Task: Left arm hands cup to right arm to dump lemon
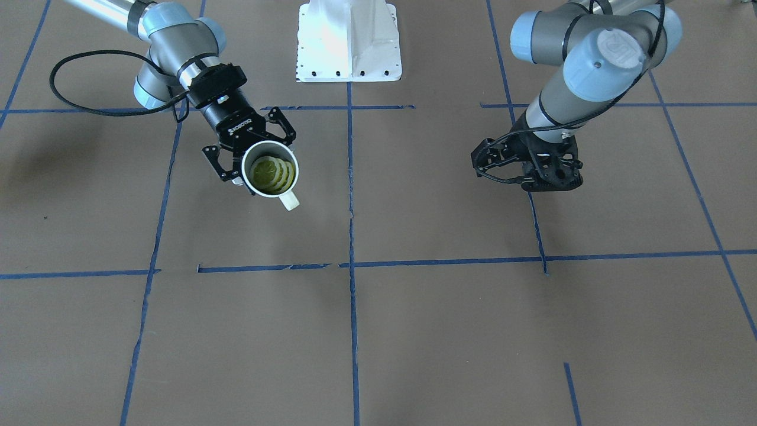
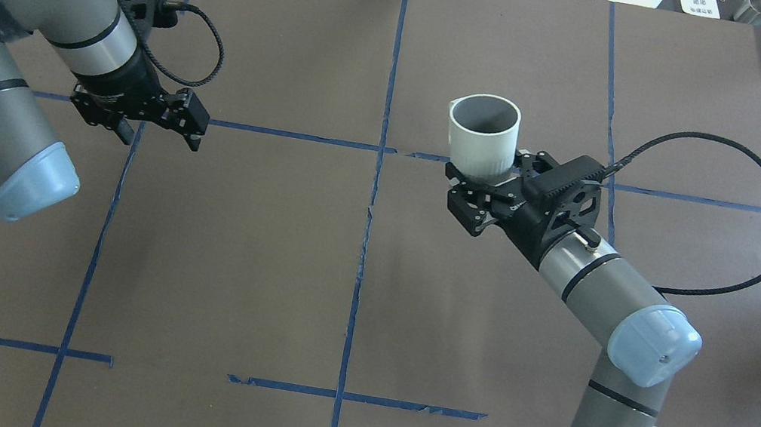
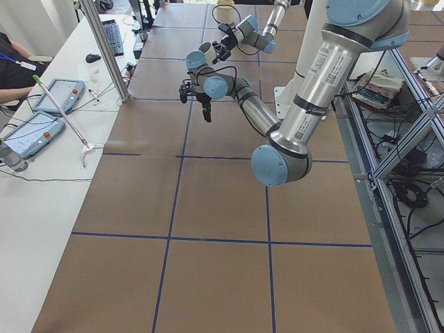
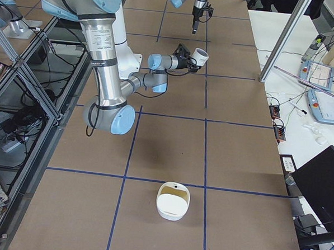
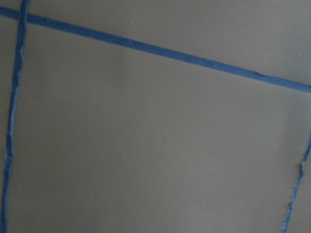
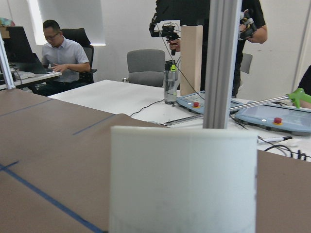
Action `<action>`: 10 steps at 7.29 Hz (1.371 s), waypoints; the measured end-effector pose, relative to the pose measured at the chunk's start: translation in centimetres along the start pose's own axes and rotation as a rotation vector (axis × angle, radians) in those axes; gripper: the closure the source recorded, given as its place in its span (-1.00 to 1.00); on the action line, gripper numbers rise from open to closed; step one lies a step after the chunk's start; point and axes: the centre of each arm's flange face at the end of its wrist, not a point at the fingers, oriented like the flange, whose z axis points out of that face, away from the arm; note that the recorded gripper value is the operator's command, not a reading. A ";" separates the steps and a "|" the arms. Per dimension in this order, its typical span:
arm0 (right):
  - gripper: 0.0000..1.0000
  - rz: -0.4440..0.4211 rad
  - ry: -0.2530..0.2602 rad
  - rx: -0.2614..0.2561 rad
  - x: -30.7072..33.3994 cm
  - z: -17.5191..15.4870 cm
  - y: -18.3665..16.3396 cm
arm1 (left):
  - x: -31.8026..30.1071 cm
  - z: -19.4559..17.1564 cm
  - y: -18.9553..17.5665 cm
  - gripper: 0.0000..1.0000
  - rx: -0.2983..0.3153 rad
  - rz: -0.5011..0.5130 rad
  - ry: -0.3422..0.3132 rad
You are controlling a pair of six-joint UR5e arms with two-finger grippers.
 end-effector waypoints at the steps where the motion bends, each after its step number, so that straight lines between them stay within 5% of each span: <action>1: 0.66 -0.017 0.070 0.007 3.8 -1.1 0.2 | -4.0 -0.3 -0.2 -1.00 0.014 0.095 -0.034; 3: 0.70 -0.014 0.149 0.040 11.2 -6.0 -0.2 | -11.5 -0.9 0.5 -1.00 0.013 0.201 -0.086; 7: 0.70 -0.010 0.215 0.062 24.3 -20.6 3.4 | -17.9 -3.8 3.5 -1.00 0.053 0.078 -0.105; 10: 0.80 0.094 0.246 0.120 31.8 -29.0 6.3 | -17.5 -4.4 3.9 -1.00 0.066 0.036 -0.097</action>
